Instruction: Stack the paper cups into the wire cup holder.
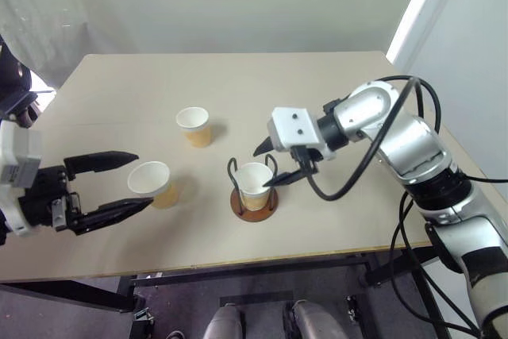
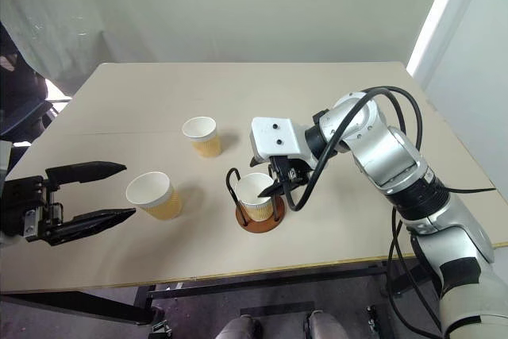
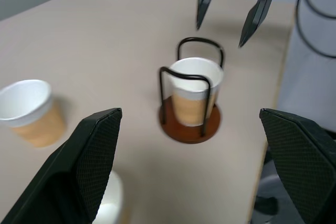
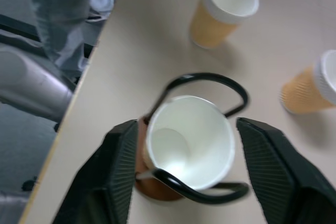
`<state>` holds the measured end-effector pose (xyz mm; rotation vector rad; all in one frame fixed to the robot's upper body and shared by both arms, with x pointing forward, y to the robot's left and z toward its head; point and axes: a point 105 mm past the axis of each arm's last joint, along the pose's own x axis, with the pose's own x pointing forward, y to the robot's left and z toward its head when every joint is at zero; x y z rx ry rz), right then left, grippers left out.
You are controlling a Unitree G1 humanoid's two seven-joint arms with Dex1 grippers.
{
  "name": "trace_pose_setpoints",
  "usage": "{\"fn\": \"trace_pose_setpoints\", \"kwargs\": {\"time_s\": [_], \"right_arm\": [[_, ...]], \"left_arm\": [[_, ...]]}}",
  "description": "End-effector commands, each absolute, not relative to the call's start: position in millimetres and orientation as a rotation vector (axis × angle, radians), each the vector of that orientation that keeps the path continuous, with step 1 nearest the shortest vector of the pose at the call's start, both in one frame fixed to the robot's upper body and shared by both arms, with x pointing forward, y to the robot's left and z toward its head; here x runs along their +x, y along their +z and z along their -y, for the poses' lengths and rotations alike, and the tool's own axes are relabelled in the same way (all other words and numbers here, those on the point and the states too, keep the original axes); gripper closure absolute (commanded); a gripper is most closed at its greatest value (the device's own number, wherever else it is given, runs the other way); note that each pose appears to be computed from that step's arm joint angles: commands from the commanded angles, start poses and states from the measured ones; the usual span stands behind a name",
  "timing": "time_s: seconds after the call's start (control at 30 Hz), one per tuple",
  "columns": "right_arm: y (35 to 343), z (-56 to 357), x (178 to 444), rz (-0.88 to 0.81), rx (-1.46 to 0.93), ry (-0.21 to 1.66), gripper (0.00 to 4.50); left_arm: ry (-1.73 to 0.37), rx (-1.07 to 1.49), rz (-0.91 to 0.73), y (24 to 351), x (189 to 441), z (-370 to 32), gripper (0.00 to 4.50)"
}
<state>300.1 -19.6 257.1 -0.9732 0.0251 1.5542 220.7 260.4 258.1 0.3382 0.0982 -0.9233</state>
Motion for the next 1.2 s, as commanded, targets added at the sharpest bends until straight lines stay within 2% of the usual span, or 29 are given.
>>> {"fn": "trace_pose_setpoints", "kwargs": {"time_s": [0.03,0.17,0.33,0.43,0.67,0.87,1.13,1.2], "right_arm": [[321.2,42.3,279.4,0.225,-0.881,1.600,1.58],[347.6,60.4,285.0,0.295,-0.797,1.490,1.58],[366.6,75.7,283.6,0.328,-0.758,1.421,1.58],[373.9,82.8,271.0,0.336,-0.707,1.470,1.58],[367.5,92.4,264.0,0.289,-0.692,1.488,1.58],[367.0,93.1,262.0,0.283,-0.699,1.481,1.58],[347.9,110.0,257.1,0.203,-0.675,1.482,1.58],[344.8,115.9,255.8,0.188,-0.658,1.467,1.56]], "left_arm": [[-0.894,0.467,-0.185,268.2,229.2,-274.7,0.00],[-0.884,0.558,-0.352,251.4,243.4,-288.7,0.00],[-0.928,0.622,-0.416,222.1,264.5,-288.5,0.00],[-0.972,0.634,-0.426,214.0,270.8,-283.4,0.00],[-1.043,0.620,-0.430,196.4,279.6,-273.2,0.00],[-1.081,0.614,-0.495,173.6,281.4,-274.3,0.00],[-0.999,0.755,-0.491,150.7,304.4,-286.9,0.00],[-1.001,0.779,-0.471,147.9,310.7,-285.2,0.37]]}}
